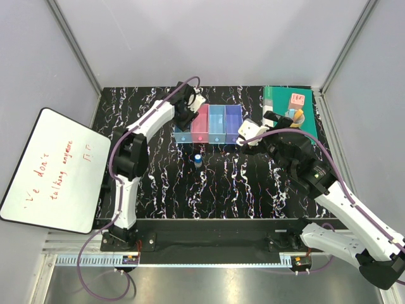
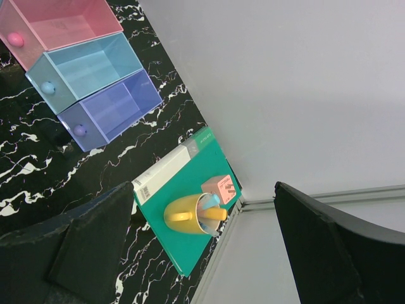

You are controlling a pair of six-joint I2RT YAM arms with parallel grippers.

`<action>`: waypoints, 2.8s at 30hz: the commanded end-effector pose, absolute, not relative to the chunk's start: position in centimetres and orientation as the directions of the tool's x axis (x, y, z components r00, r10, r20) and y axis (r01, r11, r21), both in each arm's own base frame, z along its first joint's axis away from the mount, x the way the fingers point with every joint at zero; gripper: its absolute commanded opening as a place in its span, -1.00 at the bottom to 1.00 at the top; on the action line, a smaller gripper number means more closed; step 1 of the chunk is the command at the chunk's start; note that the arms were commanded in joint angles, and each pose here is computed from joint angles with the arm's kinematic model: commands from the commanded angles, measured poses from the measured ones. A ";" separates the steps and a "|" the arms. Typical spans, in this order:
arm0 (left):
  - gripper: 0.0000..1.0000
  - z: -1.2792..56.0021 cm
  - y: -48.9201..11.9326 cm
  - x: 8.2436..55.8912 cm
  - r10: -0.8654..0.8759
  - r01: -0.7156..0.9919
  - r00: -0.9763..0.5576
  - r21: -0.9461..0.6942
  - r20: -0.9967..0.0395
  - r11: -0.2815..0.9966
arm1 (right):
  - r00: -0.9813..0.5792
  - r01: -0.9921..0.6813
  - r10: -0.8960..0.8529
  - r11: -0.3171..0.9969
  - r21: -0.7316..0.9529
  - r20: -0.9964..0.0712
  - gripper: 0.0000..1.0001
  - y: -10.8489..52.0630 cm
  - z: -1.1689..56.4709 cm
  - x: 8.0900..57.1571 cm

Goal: Sort the stationery into containers
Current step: Place the stationery in the storage box, then pick up the stationery from the center of the board.

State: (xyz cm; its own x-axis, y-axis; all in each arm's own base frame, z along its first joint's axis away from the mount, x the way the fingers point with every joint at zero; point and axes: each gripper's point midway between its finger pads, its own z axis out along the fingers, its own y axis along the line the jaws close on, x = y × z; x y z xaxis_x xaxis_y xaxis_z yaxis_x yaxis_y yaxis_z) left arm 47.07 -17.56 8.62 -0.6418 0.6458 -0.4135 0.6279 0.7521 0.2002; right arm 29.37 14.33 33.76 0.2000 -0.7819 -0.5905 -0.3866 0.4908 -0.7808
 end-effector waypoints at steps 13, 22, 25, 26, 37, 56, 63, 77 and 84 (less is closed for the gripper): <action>0.01 11.9 -24.6 32.1 0.768 0.862 -0.427 0.042 -0.477 0.505 | 0.236 -0.341 -0.759 0.520 -0.783 -0.607 0.99 14.4 36.0 29.5; 0.01 7.7 -24.7 31.9 0.784 0.852 -0.454 0.051 -0.423 0.521 | 0.235 -0.330 -0.756 0.529 -0.782 -0.611 1.00 14.2 36.4 29.4; 0.01 7.4 -25.0 32.4 0.783 0.849 -0.453 0.060 -0.427 0.525 | 0.234 -0.331 -0.757 0.528 -0.782 -0.610 0.99 14.1 36.4 29.4; 0.01 7.4 -25.1 32.5 0.782 0.849 -0.453 0.061 -0.428 0.525 | 0.234 -0.332 -0.757 0.527 -0.782 -0.610 1.00 14.2 36.3 29.4; 0.19 7.5 -26.0 33.3 0.769 0.847 -0.455 0.049 -0.449 0.530 | 0.233 -0.336 -0.760 0.522 -0.784 -0.607 1.00 14.2 36.0 29.3; 0.26 7.2 -26.4 34.6 0.778 0.846 -0.445 0.077 -0.443 0.527 | 0.231 -0.334 -0.755 0.530 -0.779 -0.613 1.00 14.1 36.2 29.3; -0.09 6.5 -26.1 34.7 0.789 0.847 -0.444 0.089 -0.426 0.524 | 0.229 -0.336 -0.752 0.535 -0.775 -0.618 1.00 14.0 36.1 29.3; -0.80 10.3 -26.8 35.0 0.768 0.848 -0.418 0.095 -0.485 0.521 | 0.223 -0.337 -0.754 0.535 -0.775 -0.618 0.99 13.8 35.8 29.3; -1.00 16.8 -27.1 37.0 0.770 0.852 -0.319 0.189 -0.553 0.488 | 0.226 -0.344 -0.754 0.531 -0.774 -0.617 1.00 14.0 35.5 29.3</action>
State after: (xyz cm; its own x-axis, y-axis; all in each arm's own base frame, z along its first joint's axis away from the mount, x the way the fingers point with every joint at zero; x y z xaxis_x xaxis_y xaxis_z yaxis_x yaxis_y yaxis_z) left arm 34.62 -26.38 9.54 -0.4250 0.7968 -0.4296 0.8594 0.5042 0.0848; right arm 29.28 14.16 33.98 0.2018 -0.7796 -0.5929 -0.3808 0.4952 -0.7809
